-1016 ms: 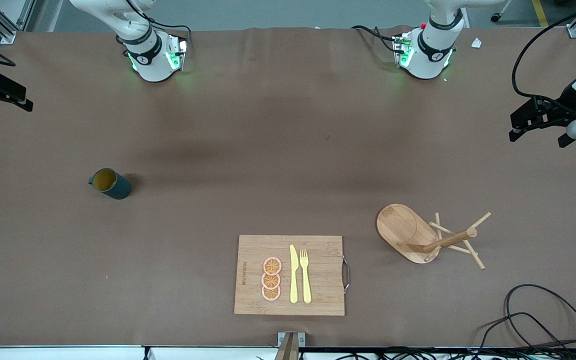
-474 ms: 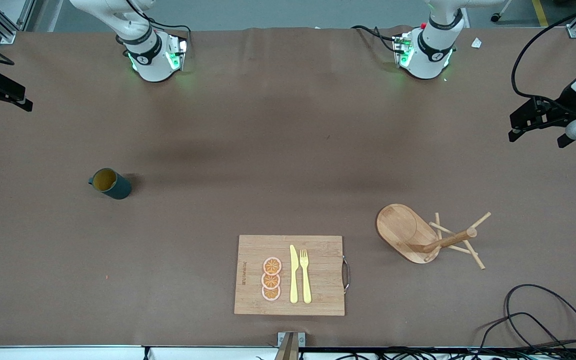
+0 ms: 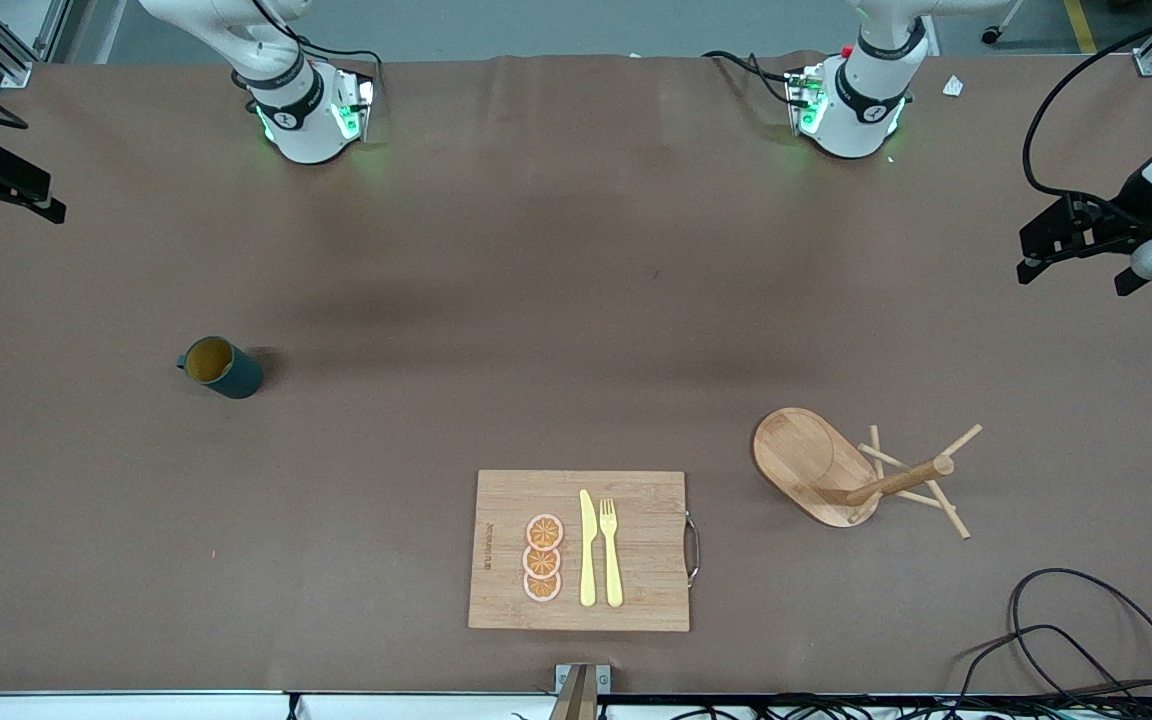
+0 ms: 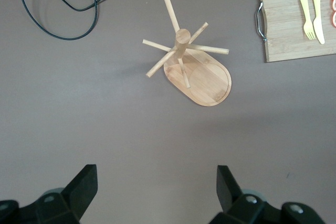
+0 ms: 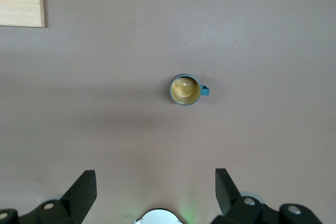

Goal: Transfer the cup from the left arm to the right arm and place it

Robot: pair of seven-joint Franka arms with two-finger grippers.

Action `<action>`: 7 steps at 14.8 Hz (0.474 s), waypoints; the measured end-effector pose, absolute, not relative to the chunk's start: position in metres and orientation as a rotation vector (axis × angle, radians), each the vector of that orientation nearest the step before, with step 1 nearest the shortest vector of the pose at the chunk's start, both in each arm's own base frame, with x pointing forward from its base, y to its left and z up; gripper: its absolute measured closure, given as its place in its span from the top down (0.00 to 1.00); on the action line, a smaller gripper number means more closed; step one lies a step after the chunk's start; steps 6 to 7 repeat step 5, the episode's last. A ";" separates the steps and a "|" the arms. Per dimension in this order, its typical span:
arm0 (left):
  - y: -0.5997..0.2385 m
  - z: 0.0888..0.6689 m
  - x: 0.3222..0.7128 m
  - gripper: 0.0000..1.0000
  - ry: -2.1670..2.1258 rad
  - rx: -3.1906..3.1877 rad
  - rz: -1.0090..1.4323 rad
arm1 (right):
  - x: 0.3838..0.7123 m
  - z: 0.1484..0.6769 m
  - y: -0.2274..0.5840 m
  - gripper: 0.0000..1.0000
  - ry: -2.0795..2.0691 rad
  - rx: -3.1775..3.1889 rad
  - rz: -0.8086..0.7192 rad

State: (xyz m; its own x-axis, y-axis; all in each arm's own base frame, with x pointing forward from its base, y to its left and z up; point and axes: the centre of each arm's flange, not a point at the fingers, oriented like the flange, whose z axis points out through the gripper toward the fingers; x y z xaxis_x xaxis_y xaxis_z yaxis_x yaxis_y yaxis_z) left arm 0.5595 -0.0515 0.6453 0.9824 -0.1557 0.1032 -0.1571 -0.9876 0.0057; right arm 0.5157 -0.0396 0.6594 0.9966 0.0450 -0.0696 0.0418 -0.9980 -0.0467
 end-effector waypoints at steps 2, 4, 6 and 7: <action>-0.051 0.645 0.560 1.00 -0.246 3.114 0.160 | 0.516 0.659 -0.040 1.00 -0.065 -3.094 0.109; -0.051 0.645 0.560 1.00 -0.245 3.114 0.160 | 0.516 0.659 -0.041 1.00 -0.064 -3.093 0.109; -0.051 0.645 0.560 1.00 -0.245 3.114 0.160 | 0.515 0.660 -0.041 1.00 -0.063 -3.093 0.108; -0.051 0.645 0.560 1.00 -0.245 3.114 0.160 | 0.515 0.660 -0.041 1.00 -0.063 -3.093 0.108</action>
